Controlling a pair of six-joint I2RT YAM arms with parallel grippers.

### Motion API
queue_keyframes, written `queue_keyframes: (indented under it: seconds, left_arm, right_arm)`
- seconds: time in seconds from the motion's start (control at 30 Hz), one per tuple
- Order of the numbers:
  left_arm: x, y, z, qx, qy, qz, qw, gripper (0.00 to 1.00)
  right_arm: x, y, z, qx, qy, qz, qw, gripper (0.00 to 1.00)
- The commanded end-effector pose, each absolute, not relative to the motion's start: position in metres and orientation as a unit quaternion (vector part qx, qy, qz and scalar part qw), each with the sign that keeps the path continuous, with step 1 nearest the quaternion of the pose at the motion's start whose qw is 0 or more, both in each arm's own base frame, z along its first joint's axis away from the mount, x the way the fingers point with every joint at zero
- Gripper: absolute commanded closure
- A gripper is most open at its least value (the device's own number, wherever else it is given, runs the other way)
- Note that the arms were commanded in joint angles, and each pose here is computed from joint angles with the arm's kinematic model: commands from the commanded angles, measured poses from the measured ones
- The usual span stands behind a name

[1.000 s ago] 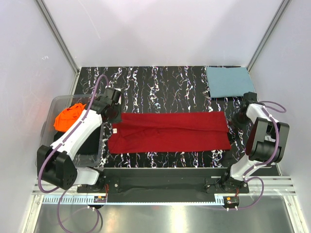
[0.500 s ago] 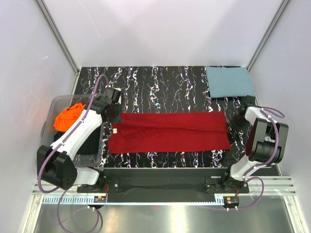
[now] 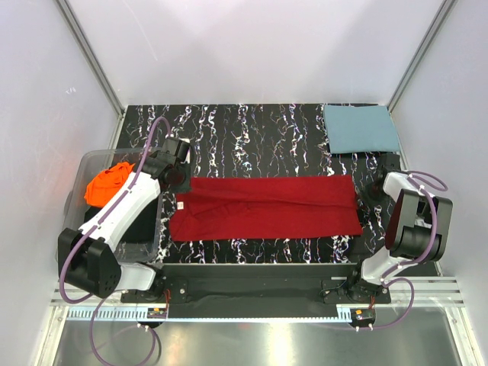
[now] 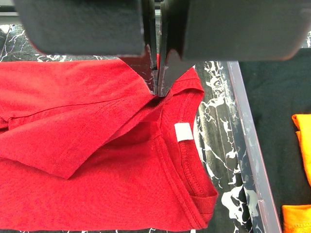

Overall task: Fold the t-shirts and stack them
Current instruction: Fold the tshirt

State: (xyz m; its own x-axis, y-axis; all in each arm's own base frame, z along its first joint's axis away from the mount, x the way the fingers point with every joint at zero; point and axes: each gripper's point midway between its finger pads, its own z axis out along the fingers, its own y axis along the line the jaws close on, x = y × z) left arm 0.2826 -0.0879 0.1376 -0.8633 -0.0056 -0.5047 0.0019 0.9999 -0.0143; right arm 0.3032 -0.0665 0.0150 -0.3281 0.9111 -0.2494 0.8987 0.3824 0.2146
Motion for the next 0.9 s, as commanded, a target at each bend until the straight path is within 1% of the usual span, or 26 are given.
queue_keyframes:
  seconds: [0.0, 0.1, 0.27, 0.43, 0.87]
  left_arm:
    - [0.295, -0.096, 0.157, -0.002, 0.956, -0.024, 0.293, 1.00]
    - [0.296, -0.097, 0.157, -0.002, 0.955, -0.025, 0.295, 1.00]
    - [0.294, -0.099, 0.150, 0.001, 0.958, -0.023, 0.285, 1.00]
    - [0.295, -0.099, 0.150, 0.000, 0.957, -0.023, 0.288, 1.00]
    - [0.297, -0.102, 0.148, 0.000, 0.958, -0.025, 0.287, 1.00]
  right_arm:
    - [0.293, -0.068, 0.012, 0.567, 0.807, 0.004, 0.164, 0.61]
    - [0.287, -0.068, 0.015, 0.572, 0.803, 0.001, 0.167, 0.60]
    - [0.282, -0.065, 0.018, 0.581, 0.796, 0.005, 0.167, 0.63]
    - [0.280, -0.066, 0.020, 0.584, 0.794, 0.004, 0.170, 0.64]
    - [0.290, -0.073, 0.012, 0.590, 0.788, -0.006, 0.179, 0.68]
